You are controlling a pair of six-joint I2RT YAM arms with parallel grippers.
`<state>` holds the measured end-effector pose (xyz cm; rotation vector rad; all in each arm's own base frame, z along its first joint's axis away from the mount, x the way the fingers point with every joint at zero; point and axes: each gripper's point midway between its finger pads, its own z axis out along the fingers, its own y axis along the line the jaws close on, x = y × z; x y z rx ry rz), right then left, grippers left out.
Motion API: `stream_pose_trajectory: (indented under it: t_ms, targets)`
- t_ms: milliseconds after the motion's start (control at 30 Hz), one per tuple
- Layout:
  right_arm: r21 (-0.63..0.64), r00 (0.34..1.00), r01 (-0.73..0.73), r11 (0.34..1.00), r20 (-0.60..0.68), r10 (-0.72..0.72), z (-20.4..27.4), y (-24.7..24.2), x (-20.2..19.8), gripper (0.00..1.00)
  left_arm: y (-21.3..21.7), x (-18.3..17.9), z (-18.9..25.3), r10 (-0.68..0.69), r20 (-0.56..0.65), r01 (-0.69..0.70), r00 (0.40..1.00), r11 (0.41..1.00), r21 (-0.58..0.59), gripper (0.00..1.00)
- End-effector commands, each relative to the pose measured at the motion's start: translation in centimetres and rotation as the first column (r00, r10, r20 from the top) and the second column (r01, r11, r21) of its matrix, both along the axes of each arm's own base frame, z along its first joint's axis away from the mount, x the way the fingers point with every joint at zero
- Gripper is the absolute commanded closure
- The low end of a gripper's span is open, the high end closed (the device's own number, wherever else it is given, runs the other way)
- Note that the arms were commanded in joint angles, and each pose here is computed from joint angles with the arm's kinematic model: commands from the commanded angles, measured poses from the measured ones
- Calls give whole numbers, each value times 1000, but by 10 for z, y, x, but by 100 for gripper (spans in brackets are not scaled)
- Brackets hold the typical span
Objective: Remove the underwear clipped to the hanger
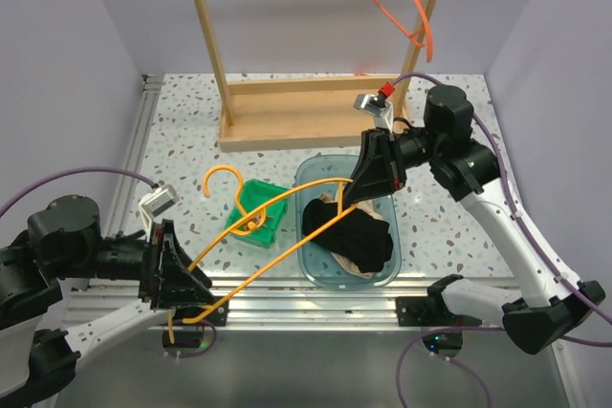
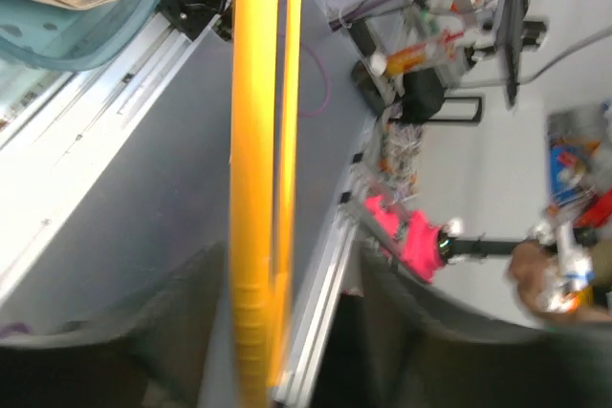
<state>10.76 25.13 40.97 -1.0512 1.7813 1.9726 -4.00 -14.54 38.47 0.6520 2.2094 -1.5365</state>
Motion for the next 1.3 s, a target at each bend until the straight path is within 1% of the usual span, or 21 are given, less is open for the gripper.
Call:
stream_pose_trajectory:
  t_ms: [0, 33, 67, 200, 300, 333, 400, 433, 500, 533, 600, 633, 667, 733, 800, 933, 1000, 1067, 1133, 1167, 1267]
  targets:
    - [13, 999, -43, 999, 15, 42, 9, -1, -8, 100, -6, 19, -1, 79, 3, -80, 997, 996, 27, 30]
    - [13, 999, -44, 999, 17, 44, 9, -1, -8, 100, -5, 27, -3, 121, 14, -121, 993, 992, 41, 6]
    - [10, 999, -44, 999, 11, 44, 8, -1, -8, 100, -5, 32, -3, 154, 9, -154, 988, 987, 47, 0]
    - [7, 1000, -25, 1000, 18, 25, 4, 2, 0, 100, 0, 68, 1, 361, 37, -363, 932, 929, 75, 0]
    - [-1, 998, 42, 999, 50, -41, 0, 9, 17, 100, 14, 112, -3, 584, 96, -591, 806, 799, 105, 0]
    - [-60, 992, 127, 990, 13, -126, -13, 12, 36, 100, 16, 121, -6, 622, 102, -630, 777, 767, 119, 0]
    - [-79, 965, 236, 969, 141, -223, -14, 12, 61, 100, 15, 140, -12, 661, 139, -675, 737, 719, 165, 0]
    - [-179, 915, 391, 903, 185, -359, -23, 8, 90, 100, 20, 151, -10, 698, 172, -719, 695, 675, 165, 0]
    - [-206, 836, 529, 823, 293, -464, -24, 3, 123, 100, 19, 172, -12, 729, 226, -764, 646, 615, 198, 0]
    - [-203, 734, 659, 724, 381, -562, -15, -8, 148, 100, 21, 177, -4, 737, 250, -779, 627, 599, 187, 0]
    - [-146, 584, 788, 598, 485, -651, 0, -24, 178, 100, 25, 195, -1, 767, 303, -824, 566, 532, 193, 0]
    - [-82, 481, 849, 523, 531, -698, 18, -34, 193, 100, 29, 200, 11, 785, 314, -845, 534, 510, 163, 0]
    - [-53, 425, 872, 487, 573, -700, 25, -41, 202, 100, 29, 207, 15, 797, 330, -862, 506, 481, 160, 0]
    - [-20, 367, 893, 449, 608, -704, 40, -47, 211, 100, 43, 218, 37, 841, 357, -911, 407, 402, 93, 0]
    - [-95, 416, 878, 468, 634, -651, 22, -43, 220, 100, 52, 228, 50, 856, 396, -938, 332, 342, 47, 0]
    - [-131, 509, 819, 559, 617, -600, 11, -27, 215, 100, 54, 243, 84, 891, 389, -952, 236, 292, -92, 0]
    - [-92, 460, 845, 527, 628, -628, 17, -31, 219, 100, 59, 247, 88, 901, 388, -961, 193, 254, -110, 0]
    - [-60, 406, 874, 483, 638, -655, 20, -38, 226, 100, 56, 250, 88, 900, 391, -959, 190, 256, -122, 0]
    - [60, 286, 904, 424, 652, -702, 48, -47, 233, 100, 46, 255, 79, 884, 412, -955, 220, 282, -95, 0]
    - [155, 197, 914, 376, 640, -742, 72, -53, 236, 100, 33, 260, 67, 864, 429, -947, 264, 318, -56, 0]
    - [310, 56, 904, 295, 598, -799, 110, -65, 237, 100, 9, 267, 45, 830, 439, -927, 344, 375, 17, 0]
